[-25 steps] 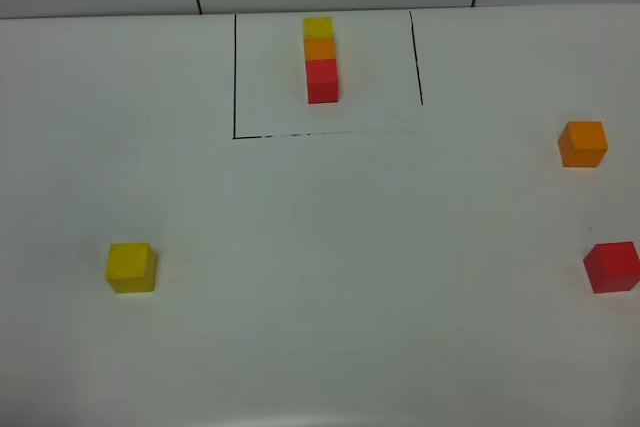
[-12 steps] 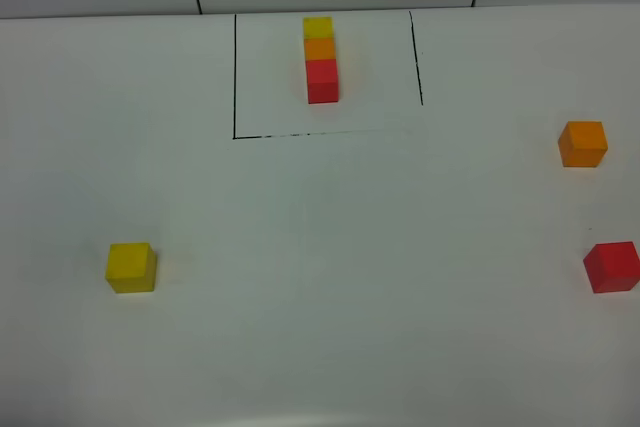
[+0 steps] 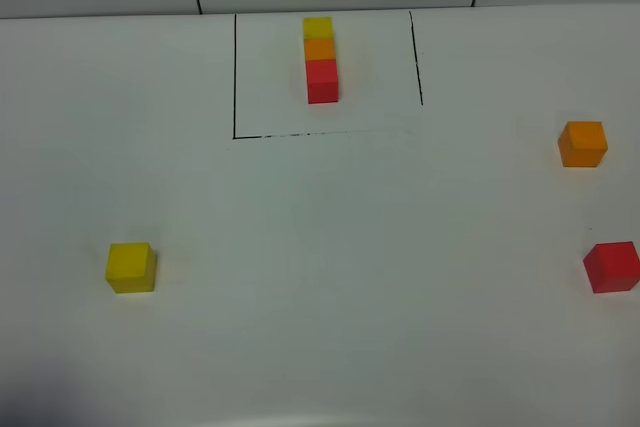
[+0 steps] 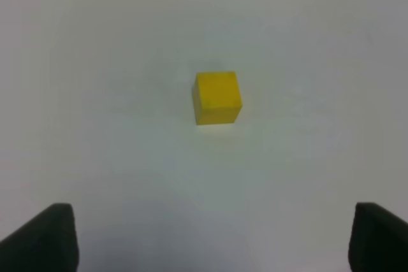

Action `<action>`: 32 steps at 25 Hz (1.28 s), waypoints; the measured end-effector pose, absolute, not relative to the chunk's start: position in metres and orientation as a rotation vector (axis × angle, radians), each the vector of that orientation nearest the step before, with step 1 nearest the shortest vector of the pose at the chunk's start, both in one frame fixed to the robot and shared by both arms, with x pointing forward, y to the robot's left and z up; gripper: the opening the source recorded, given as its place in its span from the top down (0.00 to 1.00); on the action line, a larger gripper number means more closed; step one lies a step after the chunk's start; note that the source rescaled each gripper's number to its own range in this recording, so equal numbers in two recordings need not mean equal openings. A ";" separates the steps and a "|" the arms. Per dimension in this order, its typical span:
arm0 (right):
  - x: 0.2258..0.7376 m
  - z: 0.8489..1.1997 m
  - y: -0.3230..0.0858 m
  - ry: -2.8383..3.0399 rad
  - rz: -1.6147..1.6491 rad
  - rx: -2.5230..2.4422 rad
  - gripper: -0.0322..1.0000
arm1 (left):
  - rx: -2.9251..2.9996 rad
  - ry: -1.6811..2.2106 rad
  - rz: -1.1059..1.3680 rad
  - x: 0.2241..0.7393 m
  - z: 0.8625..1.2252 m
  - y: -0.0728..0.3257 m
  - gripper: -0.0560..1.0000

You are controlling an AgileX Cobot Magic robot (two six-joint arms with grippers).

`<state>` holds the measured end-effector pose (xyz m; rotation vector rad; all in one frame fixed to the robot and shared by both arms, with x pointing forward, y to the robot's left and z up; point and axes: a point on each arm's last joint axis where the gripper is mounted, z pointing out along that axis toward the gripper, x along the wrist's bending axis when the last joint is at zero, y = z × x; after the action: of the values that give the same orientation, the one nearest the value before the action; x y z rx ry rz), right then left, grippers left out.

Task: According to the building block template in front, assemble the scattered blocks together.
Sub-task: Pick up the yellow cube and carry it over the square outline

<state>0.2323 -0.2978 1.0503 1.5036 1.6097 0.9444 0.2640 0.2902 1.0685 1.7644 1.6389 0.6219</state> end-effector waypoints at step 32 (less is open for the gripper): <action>0.232 1.050 -0.298 1.610 0.945 1.504 0.07 | 2.221 1.958 0.097 0.471 0.981 0.247 0.20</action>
<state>0.2323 -0.2978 1.0503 1.5038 1.6100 0.9454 0.4708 0.2475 0.9812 2.2210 1.9579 0.0972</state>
